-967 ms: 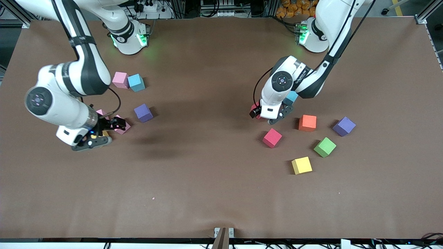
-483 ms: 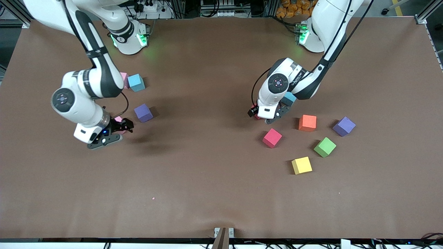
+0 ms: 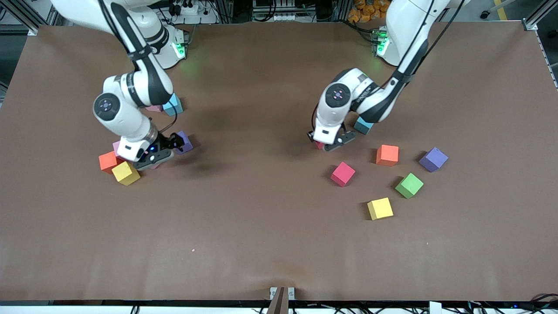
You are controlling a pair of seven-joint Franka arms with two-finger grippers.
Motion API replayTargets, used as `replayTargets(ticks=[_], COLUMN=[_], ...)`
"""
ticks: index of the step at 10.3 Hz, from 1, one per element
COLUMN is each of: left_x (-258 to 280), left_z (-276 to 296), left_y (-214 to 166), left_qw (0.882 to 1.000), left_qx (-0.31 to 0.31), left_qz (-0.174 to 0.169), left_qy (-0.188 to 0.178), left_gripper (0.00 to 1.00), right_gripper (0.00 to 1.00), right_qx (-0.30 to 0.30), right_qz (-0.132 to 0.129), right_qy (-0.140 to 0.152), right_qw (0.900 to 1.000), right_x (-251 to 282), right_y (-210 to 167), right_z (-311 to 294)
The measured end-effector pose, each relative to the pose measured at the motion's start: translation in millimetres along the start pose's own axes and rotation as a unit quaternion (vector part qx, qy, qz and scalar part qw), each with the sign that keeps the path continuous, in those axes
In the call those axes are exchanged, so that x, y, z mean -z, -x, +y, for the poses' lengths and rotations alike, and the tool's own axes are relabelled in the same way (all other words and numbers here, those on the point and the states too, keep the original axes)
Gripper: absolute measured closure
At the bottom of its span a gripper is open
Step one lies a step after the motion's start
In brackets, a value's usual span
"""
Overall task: Form number 2 with 11 blocks
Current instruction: 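Close the right gripper on the blue cube while the left gripper grasps the red cube, then carry both cubes to the table center and set them side by side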
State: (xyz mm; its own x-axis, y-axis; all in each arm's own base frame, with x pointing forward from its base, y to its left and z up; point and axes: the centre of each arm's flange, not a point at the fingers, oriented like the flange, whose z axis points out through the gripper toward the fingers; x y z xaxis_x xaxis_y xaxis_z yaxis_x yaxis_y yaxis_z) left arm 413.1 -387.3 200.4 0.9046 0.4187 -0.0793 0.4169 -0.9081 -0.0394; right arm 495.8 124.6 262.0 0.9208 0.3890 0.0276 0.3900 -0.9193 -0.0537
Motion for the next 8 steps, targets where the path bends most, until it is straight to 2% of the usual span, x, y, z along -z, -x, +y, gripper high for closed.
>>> replayTargets(ticks=[2,3,5,8], left_x=[-2,-3,-1,-6], left_z=[18,25,35,40], left_y=[50,74,119,153], left_qw=[0.999,0.998,0.991,0.979], left_qx=[-0.046,-0.07,-0.133,-0.201], left_qz=[-0.002,-0.006,-0.016,-0.028], left_qy=[-0.001,0.0,0.005,0.004], left_gripper=[0.4,0.4,0.4,0.4], right_gripper=[0.0,0.0,0.0,0.0], right_qx=[0.01,0.01,0.009,0.009], right_qz=[0.026,0.029,0.024,0.023], right_qy=[0.008,0.011,0.012,0.014], right_qw=[1.0,0.999,1.0,1.0], right_x=[-19,-31,-39,-54], right_y=[25,37,44,53], right_z=[-15,-17,-16,-16])
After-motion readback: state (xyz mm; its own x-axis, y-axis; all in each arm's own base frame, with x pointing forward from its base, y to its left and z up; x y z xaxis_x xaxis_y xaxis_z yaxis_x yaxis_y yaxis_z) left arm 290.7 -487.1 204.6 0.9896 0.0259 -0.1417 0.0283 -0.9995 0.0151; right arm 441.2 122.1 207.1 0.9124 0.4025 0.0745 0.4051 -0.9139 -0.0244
